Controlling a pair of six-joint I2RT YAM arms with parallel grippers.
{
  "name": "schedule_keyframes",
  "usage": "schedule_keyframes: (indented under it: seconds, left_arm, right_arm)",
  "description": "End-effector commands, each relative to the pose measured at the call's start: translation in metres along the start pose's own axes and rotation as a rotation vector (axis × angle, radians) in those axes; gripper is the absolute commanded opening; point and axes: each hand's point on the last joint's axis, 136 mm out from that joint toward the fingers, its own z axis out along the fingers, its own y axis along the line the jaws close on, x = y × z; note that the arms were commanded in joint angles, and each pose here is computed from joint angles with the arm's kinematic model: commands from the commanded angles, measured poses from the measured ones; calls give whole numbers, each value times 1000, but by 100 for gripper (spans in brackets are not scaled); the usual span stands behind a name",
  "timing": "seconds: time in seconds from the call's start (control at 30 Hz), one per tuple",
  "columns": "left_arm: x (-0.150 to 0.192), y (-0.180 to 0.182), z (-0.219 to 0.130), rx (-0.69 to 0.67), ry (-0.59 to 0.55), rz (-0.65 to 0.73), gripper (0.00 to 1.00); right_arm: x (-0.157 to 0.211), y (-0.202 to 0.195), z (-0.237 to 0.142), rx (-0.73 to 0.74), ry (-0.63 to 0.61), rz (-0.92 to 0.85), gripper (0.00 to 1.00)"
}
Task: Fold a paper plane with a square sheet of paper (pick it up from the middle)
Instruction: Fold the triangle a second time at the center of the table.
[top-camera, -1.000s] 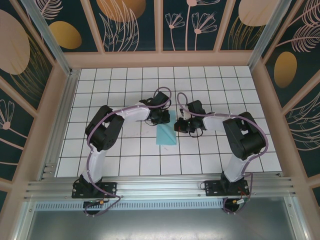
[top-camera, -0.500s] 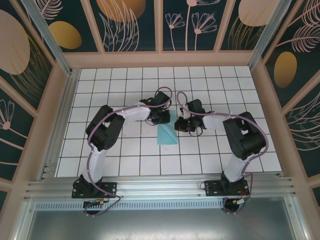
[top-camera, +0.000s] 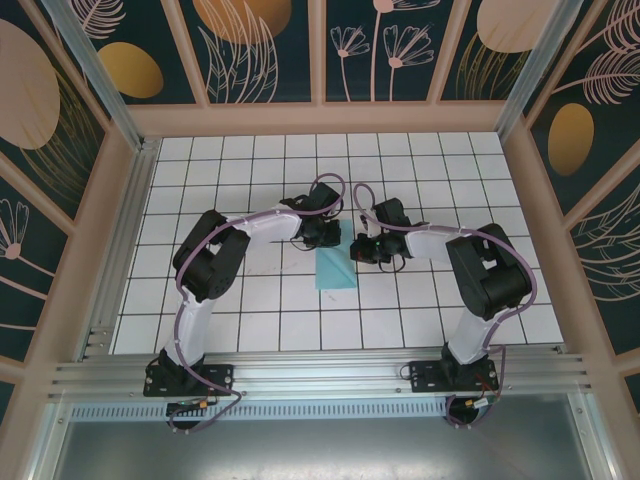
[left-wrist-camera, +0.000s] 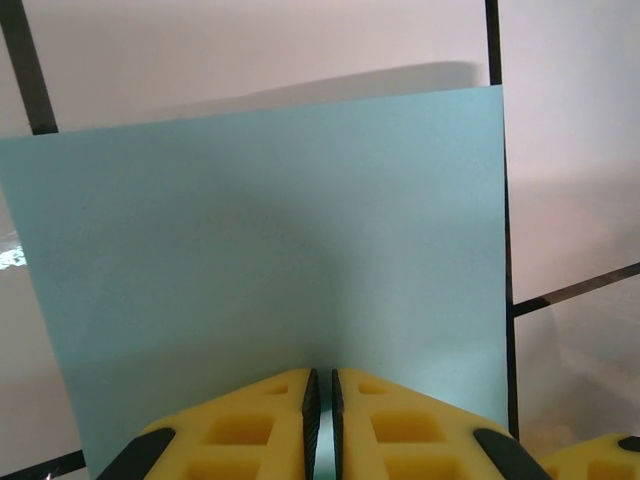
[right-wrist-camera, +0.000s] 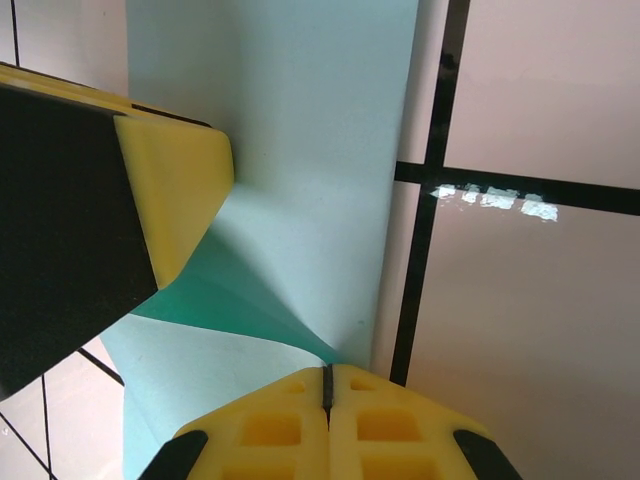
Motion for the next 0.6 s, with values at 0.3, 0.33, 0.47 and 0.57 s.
schedule_keyframes:
  seconds: [0.3, 0.33, 0.47, 0.57]
  left_arm:
    - [26, 29, 20, -95, 96, -5, 16]
    - [26, 29, 20, -94, 96, -5, 16]
    - [27, 30, 22, -96, 99, -3, 15]
    - [26, 30, 22, -96, 99, -3, 15]
  right_arm:
    - [0, -5, -3, 36, -11, -10, 6]
    - [0, -4, -4, 35, -13, -10, 6]
    - [1, -7, -4, 45, -15, -6, 6]
    - [1, -7, -4, 47, -13, -6, 6]
